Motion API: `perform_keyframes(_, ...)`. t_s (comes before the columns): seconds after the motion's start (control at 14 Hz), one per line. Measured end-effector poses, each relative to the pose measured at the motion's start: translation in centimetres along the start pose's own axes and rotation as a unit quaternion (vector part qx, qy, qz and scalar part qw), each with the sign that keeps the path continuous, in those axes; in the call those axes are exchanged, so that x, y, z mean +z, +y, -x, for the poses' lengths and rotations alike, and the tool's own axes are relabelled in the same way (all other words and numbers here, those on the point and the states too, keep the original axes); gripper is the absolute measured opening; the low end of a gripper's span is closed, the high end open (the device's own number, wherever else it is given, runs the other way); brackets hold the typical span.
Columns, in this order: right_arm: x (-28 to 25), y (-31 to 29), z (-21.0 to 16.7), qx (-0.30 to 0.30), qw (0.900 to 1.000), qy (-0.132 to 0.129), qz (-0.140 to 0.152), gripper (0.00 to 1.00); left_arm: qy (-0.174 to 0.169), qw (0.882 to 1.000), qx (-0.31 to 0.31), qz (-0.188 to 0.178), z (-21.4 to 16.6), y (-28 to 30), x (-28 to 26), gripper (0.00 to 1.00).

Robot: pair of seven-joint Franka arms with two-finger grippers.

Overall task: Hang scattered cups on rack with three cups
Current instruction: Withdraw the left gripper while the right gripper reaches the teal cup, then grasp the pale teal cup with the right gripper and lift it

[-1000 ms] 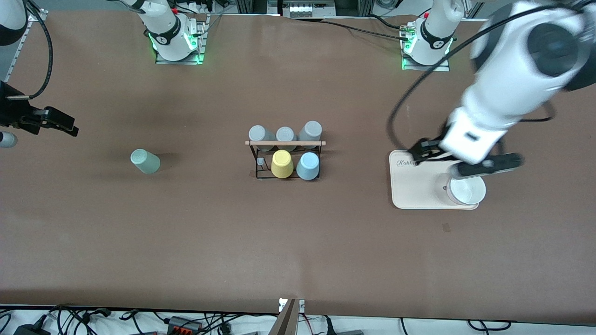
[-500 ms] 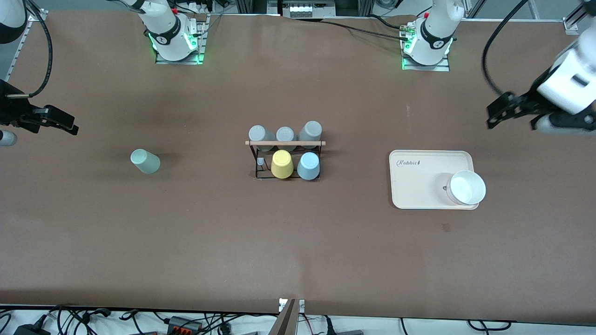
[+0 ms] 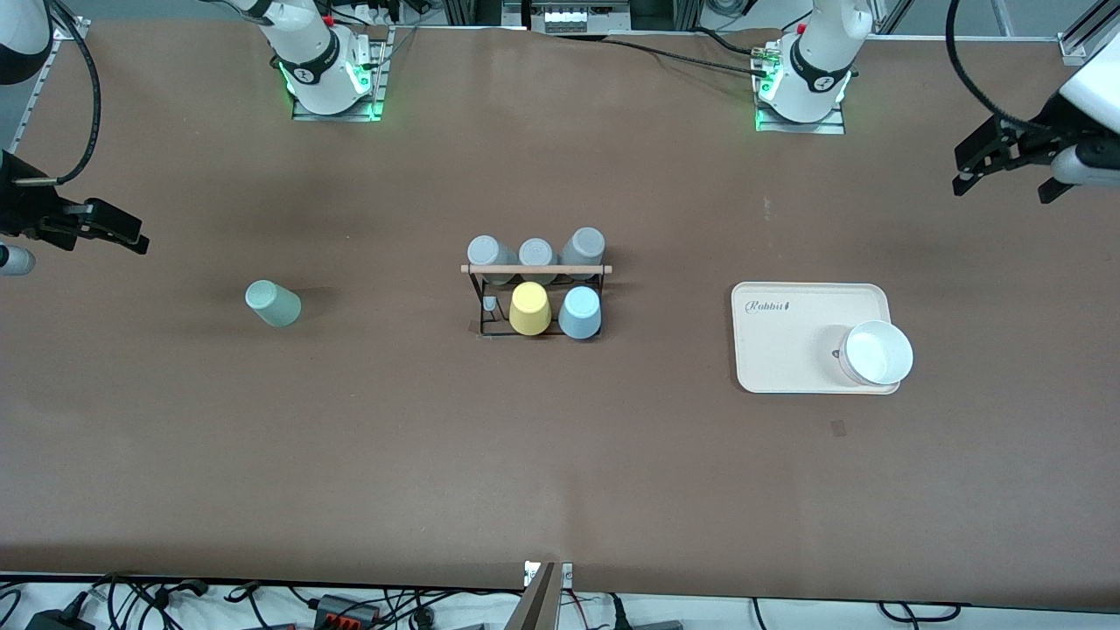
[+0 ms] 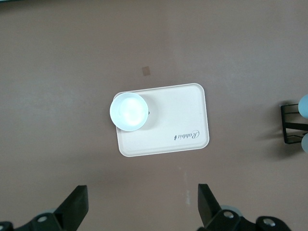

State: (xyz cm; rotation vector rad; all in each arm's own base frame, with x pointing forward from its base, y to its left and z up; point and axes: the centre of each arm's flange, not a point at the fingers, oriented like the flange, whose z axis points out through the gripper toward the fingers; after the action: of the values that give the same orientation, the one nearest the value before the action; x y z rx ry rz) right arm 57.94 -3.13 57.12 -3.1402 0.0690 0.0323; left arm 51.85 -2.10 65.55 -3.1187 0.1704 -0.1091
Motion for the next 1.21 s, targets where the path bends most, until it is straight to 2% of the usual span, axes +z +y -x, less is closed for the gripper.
perform_keyframes(0.21,0.5,0.0,-0.2,0.000,1.000,-0.004,0.000,1.00,0.001,1.000,-0.005,-0.001,0.7,-0.9,-0.2,1.00)
perform_keyframes(0.43,3.2,0.0,-1.2,0.000,1.000,-0.026,0.000,1.00,-0.001,1.000,-0.006,-0.001,0.7,-1.2,0.0,1.00)
perform_keyframes(0.64,10.1,-0.3,-3.5,-0.003,0.997,-0.073,0.003,1.00,-0.002,1.000,-0.006,-0.001,0.8,-1.2,0.1,1.00)
perform_keyframes(0.93,16.9,-0.6,-5.3,-0.013,0.994,-0.109,0.020,1.00,-0.002,1.000,-0.006,-0.001,0.7,-1.1,0.1,1.00)
perform_keyframes(1.21,23.2,-1.4,-6.7,-0.022,0.992,-0.121,0.026,1.00,-0.001,1.000,-0.014,-0.001,0.8,-1.1,0.1,1.00)
